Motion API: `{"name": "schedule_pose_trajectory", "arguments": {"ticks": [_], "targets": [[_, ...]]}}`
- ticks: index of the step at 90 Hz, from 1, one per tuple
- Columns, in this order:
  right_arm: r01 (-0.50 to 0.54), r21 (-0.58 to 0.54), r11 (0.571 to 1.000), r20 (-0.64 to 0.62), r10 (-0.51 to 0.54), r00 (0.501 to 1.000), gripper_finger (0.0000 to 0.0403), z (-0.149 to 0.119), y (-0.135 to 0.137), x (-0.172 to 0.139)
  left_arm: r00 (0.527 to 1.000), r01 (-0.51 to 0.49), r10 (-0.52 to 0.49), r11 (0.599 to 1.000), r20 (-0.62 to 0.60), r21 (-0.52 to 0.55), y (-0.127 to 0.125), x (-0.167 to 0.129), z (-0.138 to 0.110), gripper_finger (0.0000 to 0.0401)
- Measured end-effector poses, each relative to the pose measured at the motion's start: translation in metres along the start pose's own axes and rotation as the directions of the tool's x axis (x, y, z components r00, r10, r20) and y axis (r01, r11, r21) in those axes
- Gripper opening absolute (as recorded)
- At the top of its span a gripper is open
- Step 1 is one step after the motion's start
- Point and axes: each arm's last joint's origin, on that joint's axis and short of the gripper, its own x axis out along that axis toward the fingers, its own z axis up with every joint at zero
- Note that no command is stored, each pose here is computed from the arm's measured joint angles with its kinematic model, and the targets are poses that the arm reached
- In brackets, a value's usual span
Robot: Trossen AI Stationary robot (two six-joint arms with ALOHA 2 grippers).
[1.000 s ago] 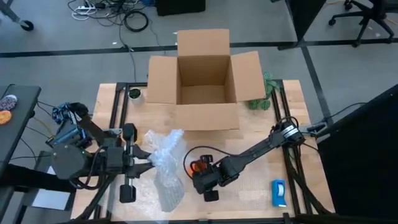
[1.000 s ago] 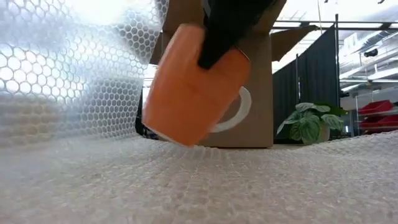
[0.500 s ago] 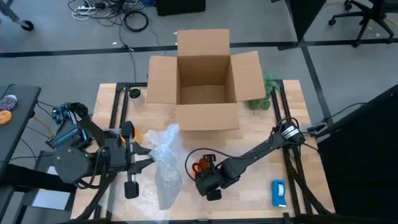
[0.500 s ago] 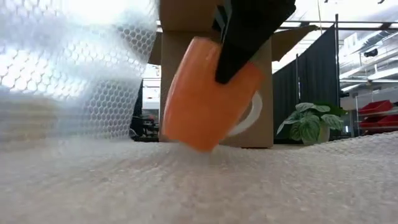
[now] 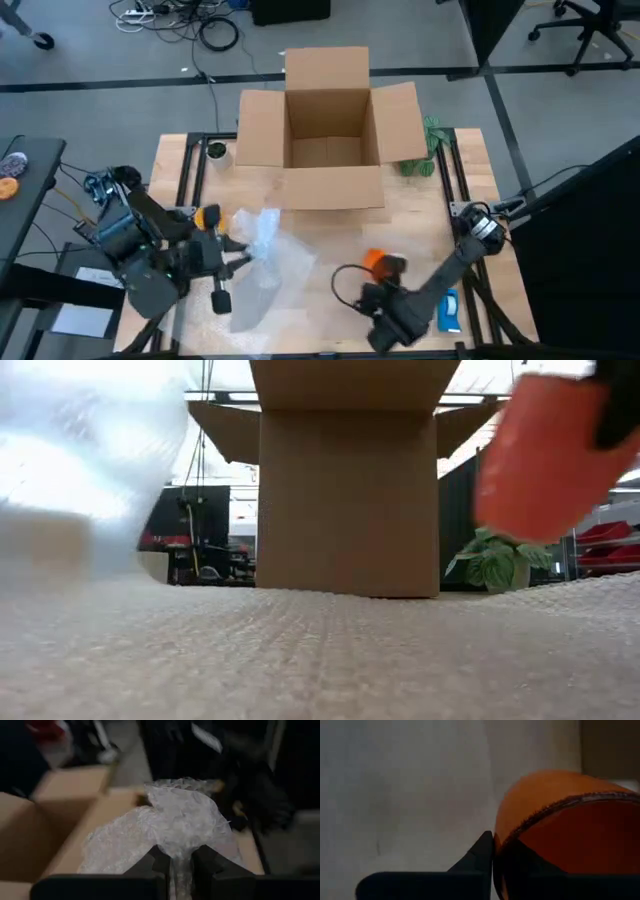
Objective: Wrap mug
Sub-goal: Wrap the orange mug with the bubble wrap
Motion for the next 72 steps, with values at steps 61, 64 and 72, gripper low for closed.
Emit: {"name": "schedule_pose_trajectory", "arguments": {"ticks": [61, 64, 72], "targets": [[0.177, 0.29, 0.941, -0.027, -0.177, 0.984, 0.0, -0.037, 0.045, 0.069, 0.972, 0.068, -0.087, 0.993, -0.22, -0.092, -0.012, 0.116, -0.115, 0.0021], [0.188, 0.3, 0.935, -0.028, -0.189, 0.982, 0.0, -0.037, 0.046, 0.071, 0.972, 0.062, -0.082, 0.994, -0.221, -0.094, -0.011, 0.117, -0.115, 0.0021], [0.185, 0.336, 0.923, -0.013, -0.192, 0.981, 0.0, -0.035, 0.047, 0.07, 0.972, 0.056, -0.076, 0.994, -0.222, -0.096, -0.01, 0.119, -0.115, 0.0021]]}}
